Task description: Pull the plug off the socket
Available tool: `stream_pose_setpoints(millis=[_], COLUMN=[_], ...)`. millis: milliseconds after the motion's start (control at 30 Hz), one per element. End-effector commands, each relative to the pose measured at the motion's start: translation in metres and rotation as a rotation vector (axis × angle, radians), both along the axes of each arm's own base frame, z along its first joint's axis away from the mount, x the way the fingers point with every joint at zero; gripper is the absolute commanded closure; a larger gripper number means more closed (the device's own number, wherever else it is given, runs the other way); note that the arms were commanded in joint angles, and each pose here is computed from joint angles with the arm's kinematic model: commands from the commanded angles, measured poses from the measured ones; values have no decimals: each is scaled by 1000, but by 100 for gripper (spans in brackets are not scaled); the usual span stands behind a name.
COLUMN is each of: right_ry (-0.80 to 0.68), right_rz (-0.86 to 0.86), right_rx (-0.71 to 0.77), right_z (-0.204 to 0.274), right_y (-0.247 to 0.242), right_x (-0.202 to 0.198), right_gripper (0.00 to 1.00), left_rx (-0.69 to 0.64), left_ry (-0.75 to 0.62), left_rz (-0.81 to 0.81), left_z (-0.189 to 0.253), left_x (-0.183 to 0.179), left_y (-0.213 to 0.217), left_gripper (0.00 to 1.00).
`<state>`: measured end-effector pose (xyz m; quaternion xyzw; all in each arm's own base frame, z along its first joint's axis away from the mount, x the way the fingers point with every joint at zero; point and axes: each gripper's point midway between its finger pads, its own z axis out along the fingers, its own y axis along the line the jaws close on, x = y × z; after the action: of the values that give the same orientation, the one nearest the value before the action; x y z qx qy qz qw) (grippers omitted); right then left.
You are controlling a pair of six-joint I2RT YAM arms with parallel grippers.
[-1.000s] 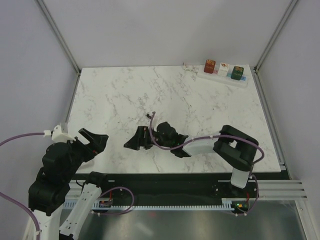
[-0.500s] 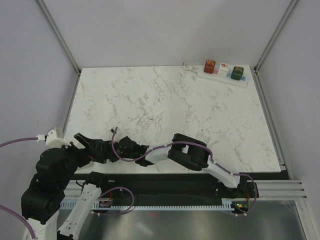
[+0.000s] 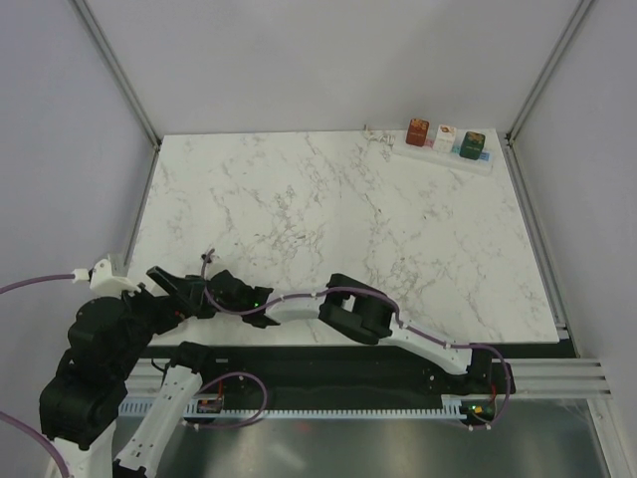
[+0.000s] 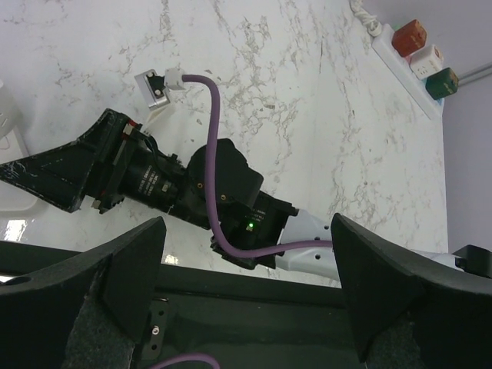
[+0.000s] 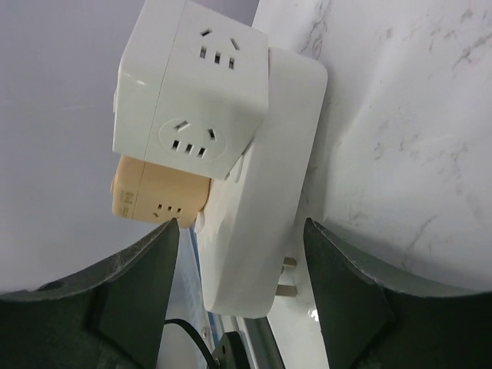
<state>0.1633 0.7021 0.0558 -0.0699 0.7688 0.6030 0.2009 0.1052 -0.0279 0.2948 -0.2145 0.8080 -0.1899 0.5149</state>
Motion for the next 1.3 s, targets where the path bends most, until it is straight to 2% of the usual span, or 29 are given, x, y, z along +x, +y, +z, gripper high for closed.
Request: stream_pose_setpoints(millis=[0, 200, 267, 433, 467, 533, 633, 700, 733, 833, 1067, 1267], right_ry=[59, 93, 95, 92, 89, 82, 56, 25, 13, -27, -82, -126], right_rz=[16, 26, 22, -3, 2, 13, 31, 26, 21, 3, -35, -24], right_rx=[-67, -103, -109, -90, -83, -67, -8, 54, 67, 88, 77, -39], right_z=[-23, -39, -40, -36, -35, -32, -18, -2, 3, 19, 53, 39], right_y=[2, 9, 8, 1, 0, -1, -2, -5, -7, -18, -61, -122], right_x=[8, 13, 14, 28, 30, 32, 35, 37, 38, 43, 64, 76], right_gripper=[26, 29, 37, 45, 53, 56, 74, 81, 89, 100, 100, 100], left_rx=[5, 0, 1, 5, 6, 12, 18, 21, 19, 0, 9, 5], left_ry=[-54, -66, -68, -48, -37, -25, -3, 4, 9, 7, 74, 137], left_rz=[-34, -43, -43, -53, -61, -64, -70, -69, -66, -46, -52, -83], left_z=[13, 18, 18, 12, 10, 7, 1, -4, -6, -10, -20, -36], left_x=[-4, -4, -4, 3, 5, 7, 10, 9, 9, 6, 17, 31], left_y=[-3, -4, -4, -8, -9, -10, -11, -11, -11, -9, -13, -23], left_gripper=[5, 5, 5, 5, 5, 5, 5, 5, 5, 5, 6, 7])
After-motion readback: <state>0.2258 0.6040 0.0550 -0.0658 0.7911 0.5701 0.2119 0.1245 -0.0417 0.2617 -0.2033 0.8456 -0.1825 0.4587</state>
